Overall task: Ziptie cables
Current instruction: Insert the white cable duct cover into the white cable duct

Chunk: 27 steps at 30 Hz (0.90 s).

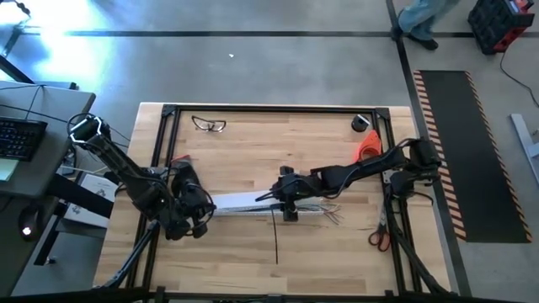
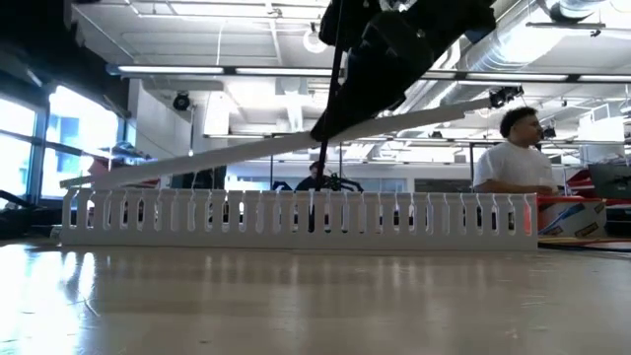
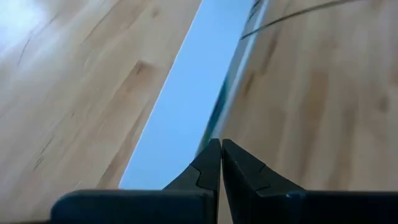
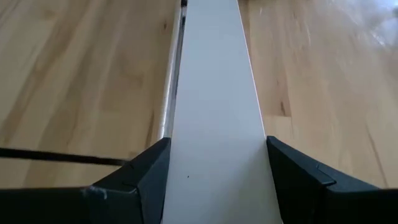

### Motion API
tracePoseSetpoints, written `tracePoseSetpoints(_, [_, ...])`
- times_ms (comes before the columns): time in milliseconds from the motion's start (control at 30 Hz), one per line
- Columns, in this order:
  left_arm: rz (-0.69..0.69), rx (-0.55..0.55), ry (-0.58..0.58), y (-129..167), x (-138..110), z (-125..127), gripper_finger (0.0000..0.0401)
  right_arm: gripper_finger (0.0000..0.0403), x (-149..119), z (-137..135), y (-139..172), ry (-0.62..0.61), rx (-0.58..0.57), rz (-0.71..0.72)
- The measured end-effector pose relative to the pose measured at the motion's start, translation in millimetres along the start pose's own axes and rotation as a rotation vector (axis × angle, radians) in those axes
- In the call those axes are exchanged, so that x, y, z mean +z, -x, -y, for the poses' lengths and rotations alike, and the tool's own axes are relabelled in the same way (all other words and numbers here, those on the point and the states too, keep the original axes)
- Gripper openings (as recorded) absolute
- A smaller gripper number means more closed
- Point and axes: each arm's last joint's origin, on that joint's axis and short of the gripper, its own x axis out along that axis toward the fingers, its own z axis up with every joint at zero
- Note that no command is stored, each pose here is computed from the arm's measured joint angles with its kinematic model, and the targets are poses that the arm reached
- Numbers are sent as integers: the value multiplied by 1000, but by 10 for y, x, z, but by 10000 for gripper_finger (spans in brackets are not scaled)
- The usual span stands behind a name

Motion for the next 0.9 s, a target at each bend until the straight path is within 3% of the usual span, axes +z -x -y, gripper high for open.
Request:
tracePoseSetpoints(200, [-3, 4, 3, -98, -127, -55, 0, 205, 15, 4, 5, -16, 11, 10])
tracePoseSetpoints(900, [9, -29, 1, -97, -105, -21, 0, 205, 21, 109, 77, -91, 86, -14])
